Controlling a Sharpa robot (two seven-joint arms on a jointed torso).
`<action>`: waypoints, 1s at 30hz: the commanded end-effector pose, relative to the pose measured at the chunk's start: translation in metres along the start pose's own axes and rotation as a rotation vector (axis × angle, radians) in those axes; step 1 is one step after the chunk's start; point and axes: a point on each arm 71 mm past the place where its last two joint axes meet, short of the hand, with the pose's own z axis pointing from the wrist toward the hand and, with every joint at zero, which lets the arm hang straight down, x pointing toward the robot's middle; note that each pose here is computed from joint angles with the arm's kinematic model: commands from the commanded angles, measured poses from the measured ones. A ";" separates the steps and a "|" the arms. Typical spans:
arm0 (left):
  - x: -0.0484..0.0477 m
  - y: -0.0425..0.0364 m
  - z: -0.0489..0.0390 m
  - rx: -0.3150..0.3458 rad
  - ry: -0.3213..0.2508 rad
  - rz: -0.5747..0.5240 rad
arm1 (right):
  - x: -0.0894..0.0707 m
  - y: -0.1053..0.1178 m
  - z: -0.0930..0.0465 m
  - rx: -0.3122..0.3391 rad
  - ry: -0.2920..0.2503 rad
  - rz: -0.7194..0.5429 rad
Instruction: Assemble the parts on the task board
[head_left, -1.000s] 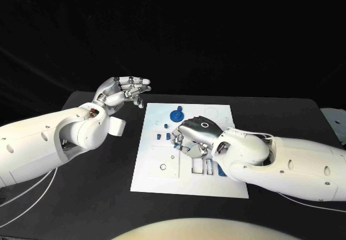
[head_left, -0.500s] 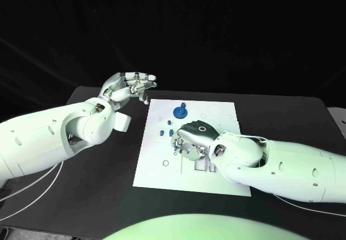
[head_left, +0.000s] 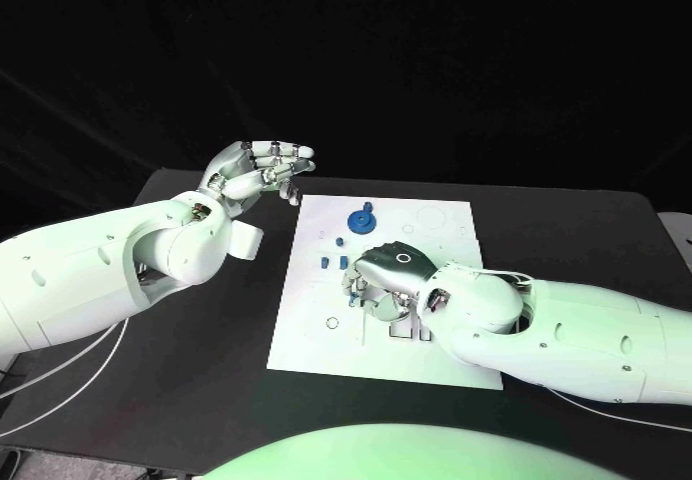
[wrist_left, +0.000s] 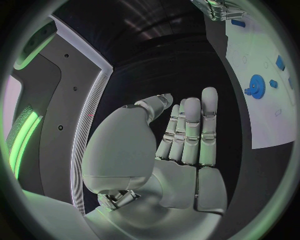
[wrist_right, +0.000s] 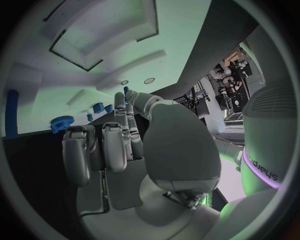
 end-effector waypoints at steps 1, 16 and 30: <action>0.0019 -0.0007 0.0005 0.004 0.007 -0.008 | 0.003 0.001 0.000 -0.009 0.024 -0.020; 0.0016 -0.0008 0.0001 0.003 0.007 -0.007 | 0.006 0.000 0.003 -0.009 0.034 -0.025; 0.0018 -0.0010 -0.0001 0.003 0.008 -0.007 | 0.011 0.002 0.006 -0.009 0.064 -0.031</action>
